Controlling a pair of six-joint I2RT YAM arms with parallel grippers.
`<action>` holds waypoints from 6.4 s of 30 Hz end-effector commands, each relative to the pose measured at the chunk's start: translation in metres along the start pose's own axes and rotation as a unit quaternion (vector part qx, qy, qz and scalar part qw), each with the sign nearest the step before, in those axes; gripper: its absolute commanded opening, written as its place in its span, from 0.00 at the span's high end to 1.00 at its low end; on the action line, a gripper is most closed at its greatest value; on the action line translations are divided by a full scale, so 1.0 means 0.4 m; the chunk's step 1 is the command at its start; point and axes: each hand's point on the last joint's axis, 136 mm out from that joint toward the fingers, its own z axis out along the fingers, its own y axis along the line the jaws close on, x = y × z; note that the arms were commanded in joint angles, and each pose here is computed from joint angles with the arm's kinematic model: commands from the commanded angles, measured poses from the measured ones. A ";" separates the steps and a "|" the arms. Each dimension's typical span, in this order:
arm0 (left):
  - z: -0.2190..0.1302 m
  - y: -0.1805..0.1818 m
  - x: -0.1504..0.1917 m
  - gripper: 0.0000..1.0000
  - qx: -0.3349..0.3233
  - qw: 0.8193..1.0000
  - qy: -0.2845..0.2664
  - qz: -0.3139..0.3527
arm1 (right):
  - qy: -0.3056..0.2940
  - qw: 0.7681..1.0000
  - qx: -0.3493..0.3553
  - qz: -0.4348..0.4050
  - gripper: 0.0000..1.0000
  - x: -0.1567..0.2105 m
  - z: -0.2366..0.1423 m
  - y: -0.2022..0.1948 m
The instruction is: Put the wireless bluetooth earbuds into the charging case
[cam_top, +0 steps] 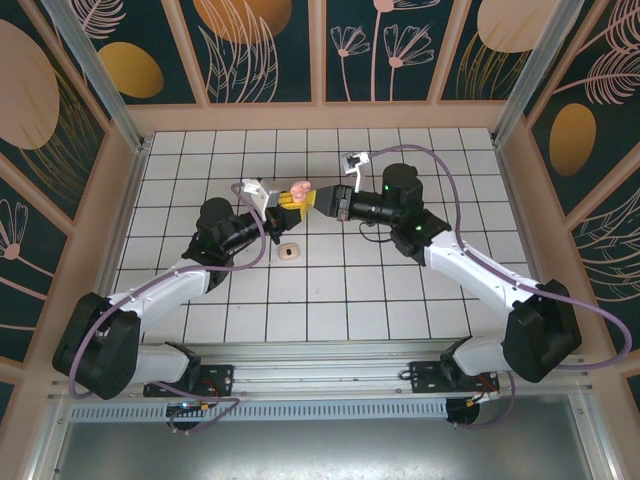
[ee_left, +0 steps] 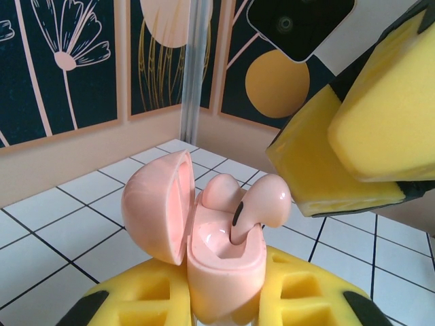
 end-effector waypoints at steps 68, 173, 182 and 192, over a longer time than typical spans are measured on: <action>-0.002 -0.015 -0.049 0.91 0.017 0.999 -0.028 0.010 | -0.012 0.999 -0.032 -0.021 0.72 -0.040 0.027 0.064; 0.273 0.042 0.444 0.89 -0.093 0.867 0.344 -0.349 | -0.120 0.930 0.327 0.117 0.57 -0.015 -0.428 -0.313; 0.262 0.053 0.559 0.83 -0.121 0.832 0.406 -0.359 | -0.109 0.933 0.319 0.123 0.58 0.012 -0.421 -0.324; 0.241 0.062 0.612 0.72 -0.140 0.812 0.442 -0.356 | -0.105 0.934 0.316 0.129 0.58 0.018 -0.415 -0.332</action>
